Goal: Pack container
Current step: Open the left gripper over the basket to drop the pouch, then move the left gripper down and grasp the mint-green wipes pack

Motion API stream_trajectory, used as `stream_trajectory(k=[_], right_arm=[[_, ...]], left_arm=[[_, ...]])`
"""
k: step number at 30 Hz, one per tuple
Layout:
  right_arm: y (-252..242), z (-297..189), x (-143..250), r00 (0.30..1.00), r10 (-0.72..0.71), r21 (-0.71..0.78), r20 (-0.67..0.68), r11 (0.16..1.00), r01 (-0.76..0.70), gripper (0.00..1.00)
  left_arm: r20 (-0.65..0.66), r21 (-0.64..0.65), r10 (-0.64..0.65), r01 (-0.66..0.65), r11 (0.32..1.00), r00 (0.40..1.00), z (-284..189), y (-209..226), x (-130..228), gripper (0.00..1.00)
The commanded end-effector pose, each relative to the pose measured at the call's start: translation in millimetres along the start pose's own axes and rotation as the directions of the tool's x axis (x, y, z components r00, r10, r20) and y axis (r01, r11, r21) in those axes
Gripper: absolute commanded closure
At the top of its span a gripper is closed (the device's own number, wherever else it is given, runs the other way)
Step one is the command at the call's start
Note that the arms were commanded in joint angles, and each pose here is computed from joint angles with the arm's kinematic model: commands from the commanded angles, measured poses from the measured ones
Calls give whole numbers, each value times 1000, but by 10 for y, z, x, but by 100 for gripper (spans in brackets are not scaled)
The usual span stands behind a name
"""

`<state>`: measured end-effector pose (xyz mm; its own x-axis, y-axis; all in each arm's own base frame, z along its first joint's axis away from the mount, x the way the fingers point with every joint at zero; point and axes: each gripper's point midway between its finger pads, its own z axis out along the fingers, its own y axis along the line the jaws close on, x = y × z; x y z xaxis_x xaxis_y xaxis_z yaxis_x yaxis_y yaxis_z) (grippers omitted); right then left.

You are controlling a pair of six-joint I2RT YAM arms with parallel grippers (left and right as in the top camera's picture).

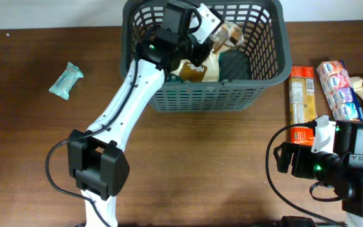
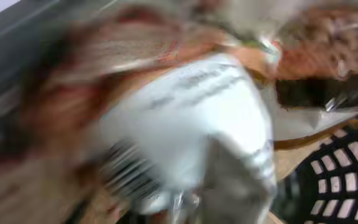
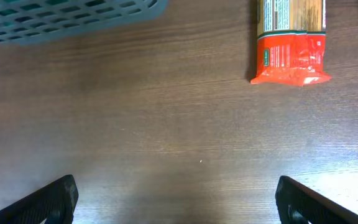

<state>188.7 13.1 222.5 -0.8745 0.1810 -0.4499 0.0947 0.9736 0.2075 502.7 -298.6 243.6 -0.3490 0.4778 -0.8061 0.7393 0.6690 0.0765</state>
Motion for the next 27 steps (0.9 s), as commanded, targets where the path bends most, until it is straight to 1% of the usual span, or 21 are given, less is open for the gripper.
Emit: stream_trajectory(k=[1, 2, 3, 6, 9, 10, 14, 18, 20, 22, 27], right_arm=[[51, -31, -9, 1000, -8, -21, 5, 1000, 9, 1], [51, -31, -10, 1000, -9, -21, 5, 1000, 9, 1], [51, -31, -11, 1000, -9, -21, 6, 1000, 9, 1], [52, -31, -21, 1000, -9, -21, 10, 1000, 10, 1], [53, -31, -30, 1000, -10, -22, 13, 1000, 10, 1], [53, -31, -30, 1000, -10, -22, 13, 1000, 10, 1], [53, -31, -30, 1000, -10, -22, 13, 1000, 10, 1], [53, -31, -30, 1000, -10, -22, 13, 1000, 10, 1], [53, -31, -29, 1000, -10, -22, 13, 1000, 10, 1], [52, -31, -29, 1000, -10, -21, 13, 1000, 11, 1], [52, -31, -29, 1000, -10, -21, 13, 1000, 11, 1]], left_arm=[[-22, 23, -17, 17, 1000, 1000, -14, -40, 42, 35], [-41, 28, -24, 25, 999, 999, -19, -54, 87, 32], [-75, 28, -32, 34, 999, 997, -76, -65, 133, 32], [-101, 5, -42, 43, 999, 994, -245, -14, 95, 31], [-112, -54, -53, 48, 997, 992, -538, 123, -21, 30], [-110, -101, -61, 50, 994, 992, -747, 231, -100, 30], [-55, -240, -121, 104, 965, 991, -1378, 555, -331, 30], [6, -314, -147, 141, 939, 989, -1905, 829, -433, 26], [10, -350, -173, 166, 922, 985, -2083, 992, -367, 23], [-5, -386, -213, 195, 902, 977, -2204, 1177, -220, 22], [-72, -464, -320, 253, 849, 945, -2385, 1640, 281, 22]])
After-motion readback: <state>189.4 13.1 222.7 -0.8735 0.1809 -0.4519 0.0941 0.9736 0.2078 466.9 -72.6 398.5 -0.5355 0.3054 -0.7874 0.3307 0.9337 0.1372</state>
